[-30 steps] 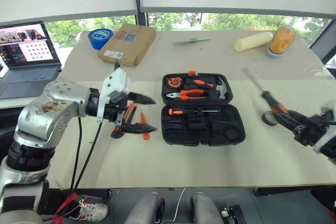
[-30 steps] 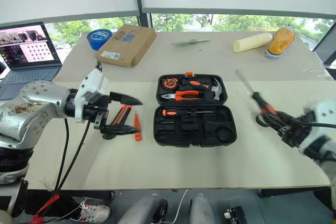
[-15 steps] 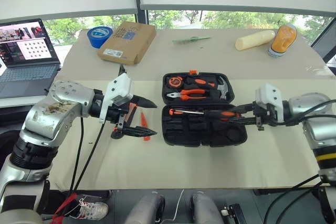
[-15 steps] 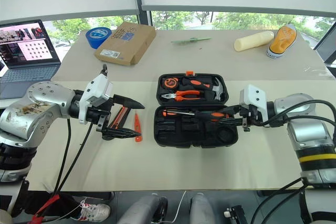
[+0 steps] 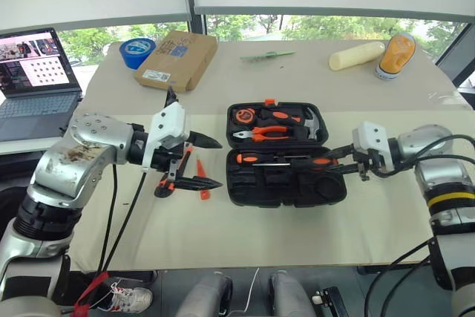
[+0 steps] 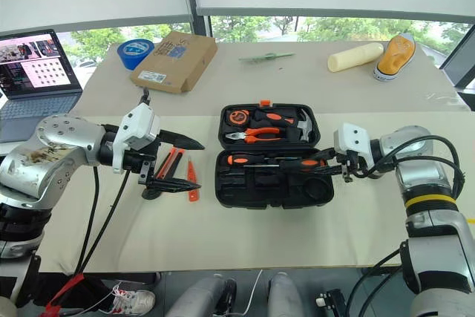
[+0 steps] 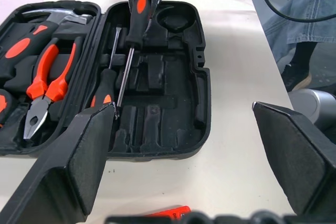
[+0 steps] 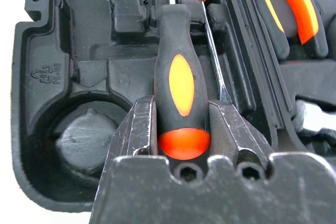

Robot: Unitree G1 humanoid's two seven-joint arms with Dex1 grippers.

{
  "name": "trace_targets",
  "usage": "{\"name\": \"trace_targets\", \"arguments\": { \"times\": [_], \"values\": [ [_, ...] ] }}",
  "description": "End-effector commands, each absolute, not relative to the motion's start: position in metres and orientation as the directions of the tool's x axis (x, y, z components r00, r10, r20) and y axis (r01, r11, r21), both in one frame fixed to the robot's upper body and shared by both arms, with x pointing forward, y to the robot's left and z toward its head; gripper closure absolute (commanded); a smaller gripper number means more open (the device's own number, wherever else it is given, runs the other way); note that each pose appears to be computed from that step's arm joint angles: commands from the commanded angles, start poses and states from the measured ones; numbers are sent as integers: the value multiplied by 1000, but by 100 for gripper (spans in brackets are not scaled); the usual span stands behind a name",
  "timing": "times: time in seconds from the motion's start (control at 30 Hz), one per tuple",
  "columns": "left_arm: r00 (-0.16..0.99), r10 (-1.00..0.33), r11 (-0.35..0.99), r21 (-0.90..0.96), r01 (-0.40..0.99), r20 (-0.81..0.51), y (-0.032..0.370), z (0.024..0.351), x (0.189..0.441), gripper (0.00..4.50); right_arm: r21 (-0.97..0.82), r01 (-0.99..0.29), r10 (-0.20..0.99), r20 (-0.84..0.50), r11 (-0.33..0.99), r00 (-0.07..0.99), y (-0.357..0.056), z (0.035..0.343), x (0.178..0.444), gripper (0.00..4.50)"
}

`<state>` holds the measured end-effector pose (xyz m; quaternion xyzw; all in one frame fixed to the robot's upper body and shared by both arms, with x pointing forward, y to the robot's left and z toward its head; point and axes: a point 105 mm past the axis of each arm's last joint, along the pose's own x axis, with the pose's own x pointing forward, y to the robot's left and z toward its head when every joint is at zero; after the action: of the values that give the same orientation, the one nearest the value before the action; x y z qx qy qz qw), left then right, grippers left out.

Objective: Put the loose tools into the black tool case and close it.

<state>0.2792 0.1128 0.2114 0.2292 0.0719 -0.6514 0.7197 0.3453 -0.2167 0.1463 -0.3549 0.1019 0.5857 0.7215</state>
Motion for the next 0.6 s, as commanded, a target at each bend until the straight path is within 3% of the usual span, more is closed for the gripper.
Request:
{"name": "trace_targets", "arguments": {
  "times": [0.03,0.07,0.13,0.4,0.47,0.6],
  "values": [
    [154,-908,34,297,954,-389,109,223,279,0,-424,-903,748,-579,61,323,-221,147,350,350],
    [154,-908,34,298,954,-390,109,223,279,0,-422,-902,739,-578,90,344,-223,146,353,350],
    [153,-907,33,297,954,-392,110,223,279,0,-419,-898,732,-570,132,374,-227,147,358,249],
    [156,-907,38,293,955,-392,111,222,281,0,-444,-887,803,-478,129,356,-211,177,356,1],
    [156,-907,38,292,956,-391,111,221,282,0,-415,-898,832,-439,146,338,-200,185,356,1],
    [154,-908,38,291,956,-389,109,219,283,0,-350,-923,875,-382,161,297,-181,192,350,106]
  ]
}}
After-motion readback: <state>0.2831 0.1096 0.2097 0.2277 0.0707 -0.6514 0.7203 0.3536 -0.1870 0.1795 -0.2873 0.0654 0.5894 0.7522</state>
